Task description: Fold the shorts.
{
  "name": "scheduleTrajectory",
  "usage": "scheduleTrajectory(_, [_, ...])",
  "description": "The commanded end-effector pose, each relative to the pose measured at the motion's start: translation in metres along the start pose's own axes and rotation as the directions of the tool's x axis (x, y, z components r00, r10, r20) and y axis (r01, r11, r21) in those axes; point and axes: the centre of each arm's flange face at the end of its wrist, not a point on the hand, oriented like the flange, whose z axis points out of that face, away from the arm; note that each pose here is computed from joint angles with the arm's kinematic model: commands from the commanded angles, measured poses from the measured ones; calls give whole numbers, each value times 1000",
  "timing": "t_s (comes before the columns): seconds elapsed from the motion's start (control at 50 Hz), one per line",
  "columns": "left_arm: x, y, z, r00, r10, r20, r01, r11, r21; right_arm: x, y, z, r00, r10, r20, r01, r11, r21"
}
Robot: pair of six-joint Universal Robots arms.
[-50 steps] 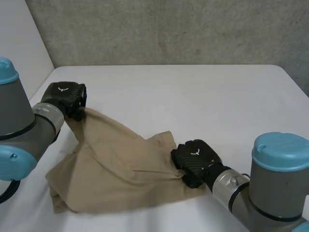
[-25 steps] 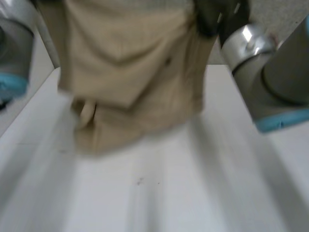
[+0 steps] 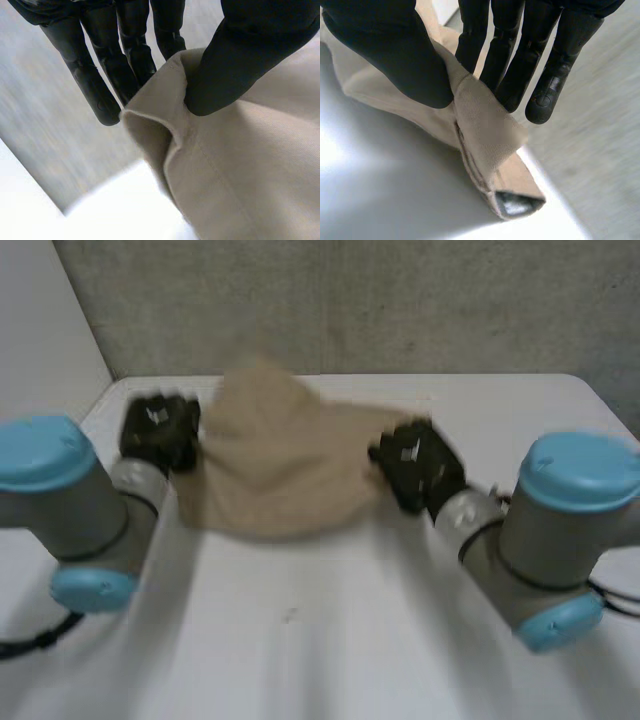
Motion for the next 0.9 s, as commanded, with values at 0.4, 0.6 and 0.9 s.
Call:
scheduleTrajectory(0.4, [7,-21,-29,991,109,-82,-114,992,-56,-11,38,-28,986,166,27,-156,962,-224])
scheduleTrajectory(0.6, [10,-31,-95,968,107,-229,-117,993,-32,-8,40,-27,986,167,-16,-166,956,-243])
scheduleTrajectory(0.9, [7,29,-95,957,46,-288,-131,950,-282,-7,41,-28,986,168,-18,-167,954,-249])
